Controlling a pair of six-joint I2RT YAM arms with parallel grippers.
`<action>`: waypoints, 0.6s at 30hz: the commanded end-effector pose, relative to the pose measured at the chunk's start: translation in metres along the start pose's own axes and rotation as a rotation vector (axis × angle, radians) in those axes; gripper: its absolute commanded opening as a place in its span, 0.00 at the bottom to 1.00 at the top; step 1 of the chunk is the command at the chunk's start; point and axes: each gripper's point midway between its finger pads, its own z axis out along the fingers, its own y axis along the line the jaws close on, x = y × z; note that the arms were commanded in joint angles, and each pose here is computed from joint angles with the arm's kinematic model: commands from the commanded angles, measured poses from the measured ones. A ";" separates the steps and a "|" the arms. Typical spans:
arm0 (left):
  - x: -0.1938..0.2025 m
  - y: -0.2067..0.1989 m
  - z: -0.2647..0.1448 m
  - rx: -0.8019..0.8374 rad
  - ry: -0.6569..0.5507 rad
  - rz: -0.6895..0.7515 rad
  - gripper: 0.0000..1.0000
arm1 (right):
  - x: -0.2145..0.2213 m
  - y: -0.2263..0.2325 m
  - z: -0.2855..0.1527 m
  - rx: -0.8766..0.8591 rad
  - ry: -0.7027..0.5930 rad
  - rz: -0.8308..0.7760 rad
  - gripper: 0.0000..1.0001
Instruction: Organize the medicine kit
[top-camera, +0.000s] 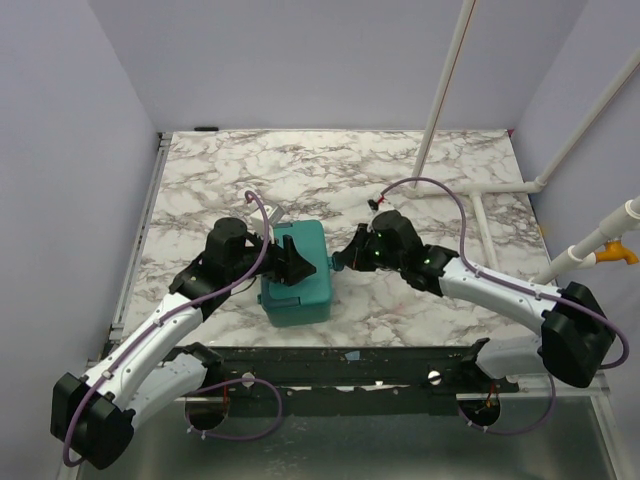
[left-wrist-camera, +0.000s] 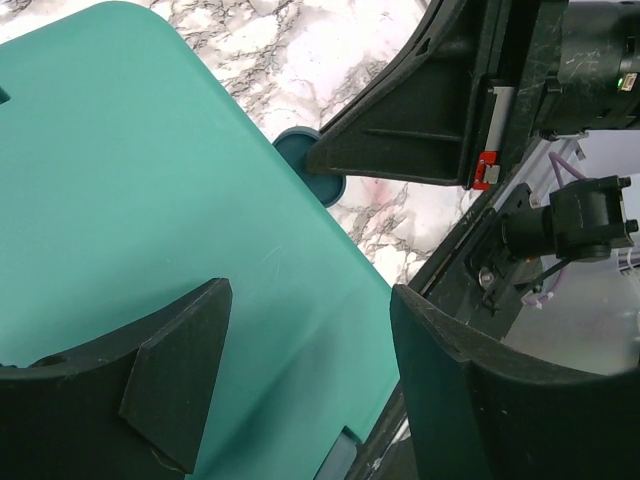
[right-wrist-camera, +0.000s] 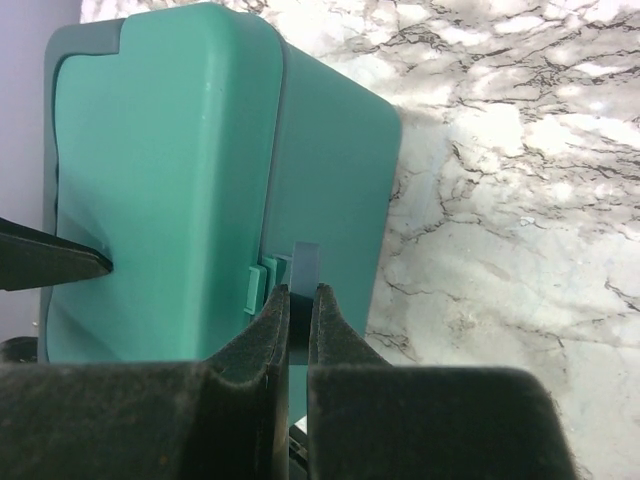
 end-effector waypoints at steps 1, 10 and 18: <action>0.039 0.019 0.000 -0.078 0.137 -0.068 0.67 | -0.019 0.035 -0.005 -0.105 -0.009 -0.075 0.02; 0.040 0.019 -0.001 -0.085 0.142 -0.069 0.66 | -0.020 0.045 -0.003 -0.116 0.020 -0.106 0.10; 0.040 0.020 -0.001 -0.089 0.143 -0.067 0.66 | -0.017 0.055 -0.003 -0.155 0.031 -0.099 0.11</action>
